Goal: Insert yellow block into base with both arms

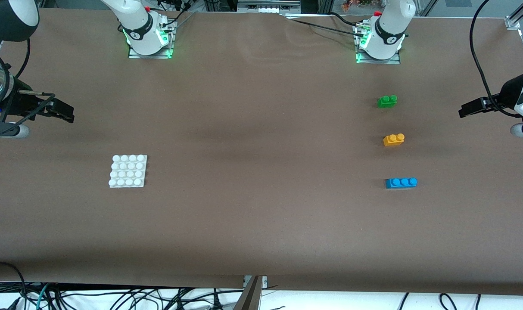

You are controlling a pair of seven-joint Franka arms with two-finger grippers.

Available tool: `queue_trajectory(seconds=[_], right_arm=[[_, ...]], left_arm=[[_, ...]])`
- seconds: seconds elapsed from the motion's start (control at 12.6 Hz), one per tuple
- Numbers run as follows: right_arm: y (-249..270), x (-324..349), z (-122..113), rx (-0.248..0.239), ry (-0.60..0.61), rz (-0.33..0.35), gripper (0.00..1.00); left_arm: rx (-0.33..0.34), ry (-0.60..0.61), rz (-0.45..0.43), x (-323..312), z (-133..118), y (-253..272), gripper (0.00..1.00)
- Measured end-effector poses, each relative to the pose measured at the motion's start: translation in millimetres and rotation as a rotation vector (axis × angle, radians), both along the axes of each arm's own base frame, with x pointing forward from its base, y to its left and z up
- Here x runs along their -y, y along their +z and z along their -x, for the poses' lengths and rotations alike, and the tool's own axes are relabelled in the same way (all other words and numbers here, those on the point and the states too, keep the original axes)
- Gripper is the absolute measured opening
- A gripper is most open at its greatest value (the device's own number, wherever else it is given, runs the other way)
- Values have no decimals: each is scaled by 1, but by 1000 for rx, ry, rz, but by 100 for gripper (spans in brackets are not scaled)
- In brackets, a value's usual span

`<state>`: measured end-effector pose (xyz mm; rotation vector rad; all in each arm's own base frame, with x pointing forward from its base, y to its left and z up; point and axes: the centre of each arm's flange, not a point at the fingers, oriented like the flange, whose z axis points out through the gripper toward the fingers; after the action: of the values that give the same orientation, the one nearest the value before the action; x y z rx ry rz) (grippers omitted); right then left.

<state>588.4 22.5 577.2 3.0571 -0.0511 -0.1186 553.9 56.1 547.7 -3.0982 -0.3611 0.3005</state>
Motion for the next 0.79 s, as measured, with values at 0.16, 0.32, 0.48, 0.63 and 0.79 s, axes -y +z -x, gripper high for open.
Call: queue_trajectory(seconds=[0.16,0.32,0.48,0.63,0.79], right_arm=[[0,0,0,0,-1,0,100],[0,0,0,0,-1,0,100],[-1,1,-1,0,-1,0,100],[-1,1,-1,0,-1,0,100],[-1,1,-1,0,-1,0,100]], left_arm=[[0,3,0,-2,0,0,100],[0,8,0,-4,0,0,100],[0,13,0,-7,1,0,100],[1,14,-1,-8,1,1,100],[2,14,-1,-8,1,1,100]])
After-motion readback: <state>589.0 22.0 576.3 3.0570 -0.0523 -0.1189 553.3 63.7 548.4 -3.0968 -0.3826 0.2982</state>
